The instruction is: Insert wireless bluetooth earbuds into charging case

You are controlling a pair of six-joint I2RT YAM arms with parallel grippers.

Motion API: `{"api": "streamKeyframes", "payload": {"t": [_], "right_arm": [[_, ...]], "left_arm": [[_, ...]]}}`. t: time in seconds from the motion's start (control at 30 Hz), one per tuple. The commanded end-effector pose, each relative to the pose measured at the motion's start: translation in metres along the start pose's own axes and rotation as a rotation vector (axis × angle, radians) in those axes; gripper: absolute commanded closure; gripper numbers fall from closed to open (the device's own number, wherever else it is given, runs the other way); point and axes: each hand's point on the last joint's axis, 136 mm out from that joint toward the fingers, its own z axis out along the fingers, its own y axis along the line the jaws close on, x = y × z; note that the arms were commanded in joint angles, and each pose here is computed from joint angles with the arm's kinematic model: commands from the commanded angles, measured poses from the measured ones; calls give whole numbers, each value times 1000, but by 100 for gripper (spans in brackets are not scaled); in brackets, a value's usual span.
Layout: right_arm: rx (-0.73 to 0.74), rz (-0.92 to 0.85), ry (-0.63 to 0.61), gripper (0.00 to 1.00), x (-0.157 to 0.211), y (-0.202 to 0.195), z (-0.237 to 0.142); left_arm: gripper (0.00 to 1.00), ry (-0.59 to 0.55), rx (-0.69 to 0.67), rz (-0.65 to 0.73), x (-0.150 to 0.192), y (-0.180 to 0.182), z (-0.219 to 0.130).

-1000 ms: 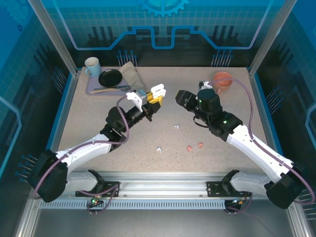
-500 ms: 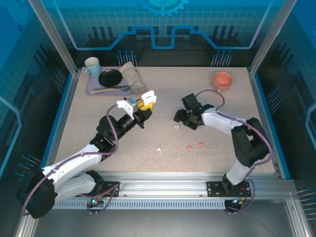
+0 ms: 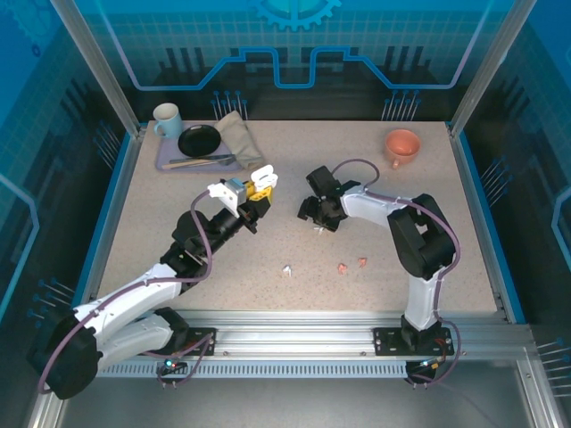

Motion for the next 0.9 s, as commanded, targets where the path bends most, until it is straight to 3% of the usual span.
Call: {"api": "streamKeyframes", "payload": {"t": [0.0, 0.37, 0.7, 0.87], "right_arm": [[8, 4, 7, 32, 6, 3, -1], [35, 2, -40, 31, 12, -12, -25], [33, 10, 10, 31, 38, -8, -20], [48, 1, 12, 31, 34, -4, -13]], "left_arm": [[100, -42, -20, 21, -12, 5, -4], [100, -43, -14, 6, -8, 4, -3], [100, -46, -12, 4, -10, 4, -3], [100, -45, -8, 0, -9, 4, -2]]}}
